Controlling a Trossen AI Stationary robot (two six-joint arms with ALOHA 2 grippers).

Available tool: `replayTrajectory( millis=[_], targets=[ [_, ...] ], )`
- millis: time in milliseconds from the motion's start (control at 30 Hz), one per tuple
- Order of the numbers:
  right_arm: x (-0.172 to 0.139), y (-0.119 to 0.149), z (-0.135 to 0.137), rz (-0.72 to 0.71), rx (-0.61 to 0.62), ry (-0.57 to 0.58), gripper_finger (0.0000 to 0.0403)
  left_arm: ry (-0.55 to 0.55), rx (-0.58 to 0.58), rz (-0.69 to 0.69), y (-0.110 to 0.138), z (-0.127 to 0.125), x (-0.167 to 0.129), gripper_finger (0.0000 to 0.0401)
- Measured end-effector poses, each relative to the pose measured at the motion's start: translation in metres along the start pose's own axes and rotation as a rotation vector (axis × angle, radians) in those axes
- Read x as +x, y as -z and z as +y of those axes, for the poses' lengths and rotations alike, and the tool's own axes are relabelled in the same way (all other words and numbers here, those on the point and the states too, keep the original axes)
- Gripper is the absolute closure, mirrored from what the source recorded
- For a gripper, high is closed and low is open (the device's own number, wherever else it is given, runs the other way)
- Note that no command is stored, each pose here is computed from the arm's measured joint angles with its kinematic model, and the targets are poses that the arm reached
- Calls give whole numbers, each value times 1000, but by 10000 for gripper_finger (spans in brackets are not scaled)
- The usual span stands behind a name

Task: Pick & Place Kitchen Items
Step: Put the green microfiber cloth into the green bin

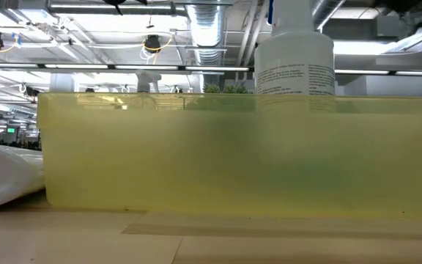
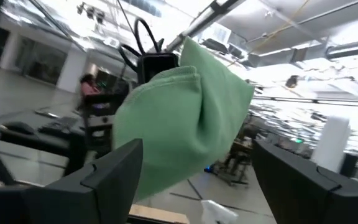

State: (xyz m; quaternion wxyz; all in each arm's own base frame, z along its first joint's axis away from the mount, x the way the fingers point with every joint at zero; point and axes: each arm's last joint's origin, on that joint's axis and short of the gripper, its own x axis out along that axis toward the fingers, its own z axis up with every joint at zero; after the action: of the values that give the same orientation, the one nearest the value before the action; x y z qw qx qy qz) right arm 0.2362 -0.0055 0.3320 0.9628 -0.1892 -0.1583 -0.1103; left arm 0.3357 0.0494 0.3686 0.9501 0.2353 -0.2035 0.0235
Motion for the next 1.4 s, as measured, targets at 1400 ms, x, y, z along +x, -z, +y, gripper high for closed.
replayTrajectory(
  millis=[1400],
  targets=[
    [47, -45, 2, 25, -55, -159, 224, 123, -141, -134, -19, -22, 3, 401]
  ],
)
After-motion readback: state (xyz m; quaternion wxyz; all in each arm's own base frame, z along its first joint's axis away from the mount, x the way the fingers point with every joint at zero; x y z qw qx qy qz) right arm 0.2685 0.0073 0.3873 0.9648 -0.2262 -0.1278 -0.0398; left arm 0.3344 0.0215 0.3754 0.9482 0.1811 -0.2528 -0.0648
